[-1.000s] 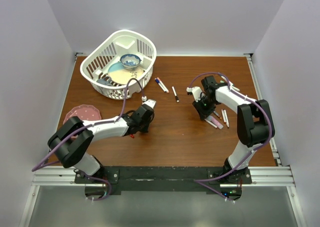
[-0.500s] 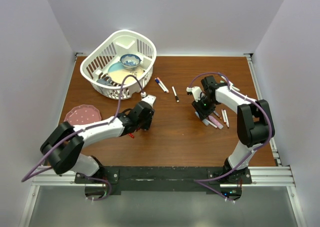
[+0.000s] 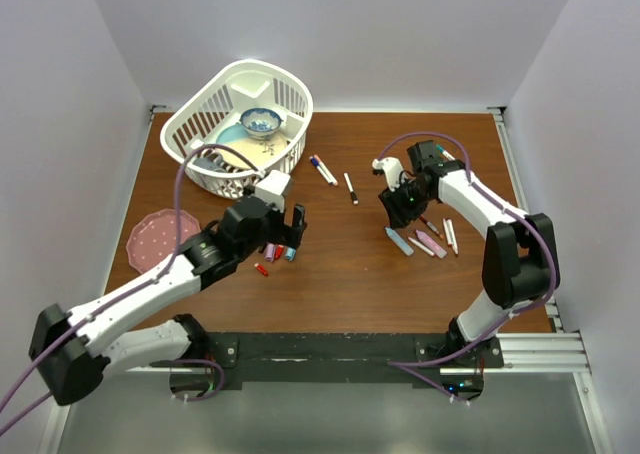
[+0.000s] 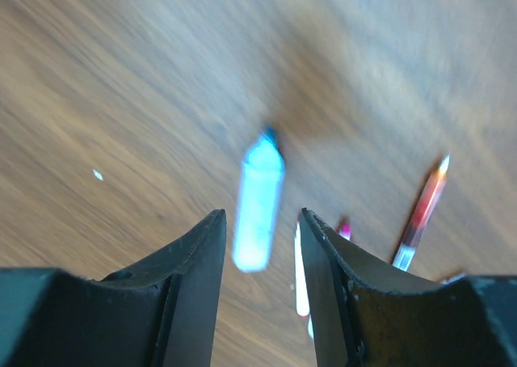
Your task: Open the pen caps
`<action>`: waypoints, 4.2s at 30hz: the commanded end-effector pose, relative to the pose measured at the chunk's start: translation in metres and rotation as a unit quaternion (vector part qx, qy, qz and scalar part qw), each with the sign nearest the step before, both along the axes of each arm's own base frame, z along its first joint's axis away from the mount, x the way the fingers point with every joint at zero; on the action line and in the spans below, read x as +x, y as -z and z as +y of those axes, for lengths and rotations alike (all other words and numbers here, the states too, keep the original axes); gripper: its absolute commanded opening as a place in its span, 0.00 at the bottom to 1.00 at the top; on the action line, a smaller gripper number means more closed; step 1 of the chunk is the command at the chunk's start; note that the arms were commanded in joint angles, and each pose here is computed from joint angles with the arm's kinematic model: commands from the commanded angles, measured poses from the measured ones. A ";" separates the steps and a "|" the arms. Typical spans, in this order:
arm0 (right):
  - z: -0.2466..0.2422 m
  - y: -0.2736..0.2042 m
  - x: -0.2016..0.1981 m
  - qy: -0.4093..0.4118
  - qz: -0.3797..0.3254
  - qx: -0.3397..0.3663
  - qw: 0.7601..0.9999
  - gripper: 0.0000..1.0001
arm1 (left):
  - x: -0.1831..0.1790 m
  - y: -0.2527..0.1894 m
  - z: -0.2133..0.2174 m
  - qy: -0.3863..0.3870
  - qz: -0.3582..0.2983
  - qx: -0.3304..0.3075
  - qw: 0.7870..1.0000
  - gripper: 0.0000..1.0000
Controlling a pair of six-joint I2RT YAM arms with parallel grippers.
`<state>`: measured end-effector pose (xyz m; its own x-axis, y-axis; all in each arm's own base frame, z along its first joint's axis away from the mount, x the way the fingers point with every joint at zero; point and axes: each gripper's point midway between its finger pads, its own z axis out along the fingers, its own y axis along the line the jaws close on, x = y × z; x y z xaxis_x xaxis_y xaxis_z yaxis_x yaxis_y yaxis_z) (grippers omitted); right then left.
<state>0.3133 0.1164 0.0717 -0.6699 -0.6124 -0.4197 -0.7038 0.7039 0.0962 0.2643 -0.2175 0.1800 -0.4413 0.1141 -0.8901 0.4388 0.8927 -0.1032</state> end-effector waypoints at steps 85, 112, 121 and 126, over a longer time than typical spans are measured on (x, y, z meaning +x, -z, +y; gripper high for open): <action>0.052 -0.160 0.003 0.270 -0.097 0.488 0.824 0.00 | 0.052 -0.032 -0.206 0.073 0.059 -0.237 0.967 0.70; 0.054 -0.154 0.000 0.254 -0.091 0.476 0.837 0.63 | 0.027 -0.017 -0.225 0.190 0.061 -0.201 0.959 0.00; 0.044 -0.153 0.009 0.277 -0.111 0.464 0.834 0.00 | 0.022 -0.005 -0.226 0.200 0.079 -0.193 0.957 0.00; -0.013 -0.154 0.035 0.378 -0.154 0.416 0.813 0.00 | -0.016 0.028 -0.223 0.278 0.136 -0.156 0.938 0.00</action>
<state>0.3172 0.1561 0.2048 -0.6413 0.4297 -0.6357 -0.2939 0.6277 0.7208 0.2824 -0.4428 0.1809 -0.5900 -0.0218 -0.8071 0.6708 0.5431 -0.5051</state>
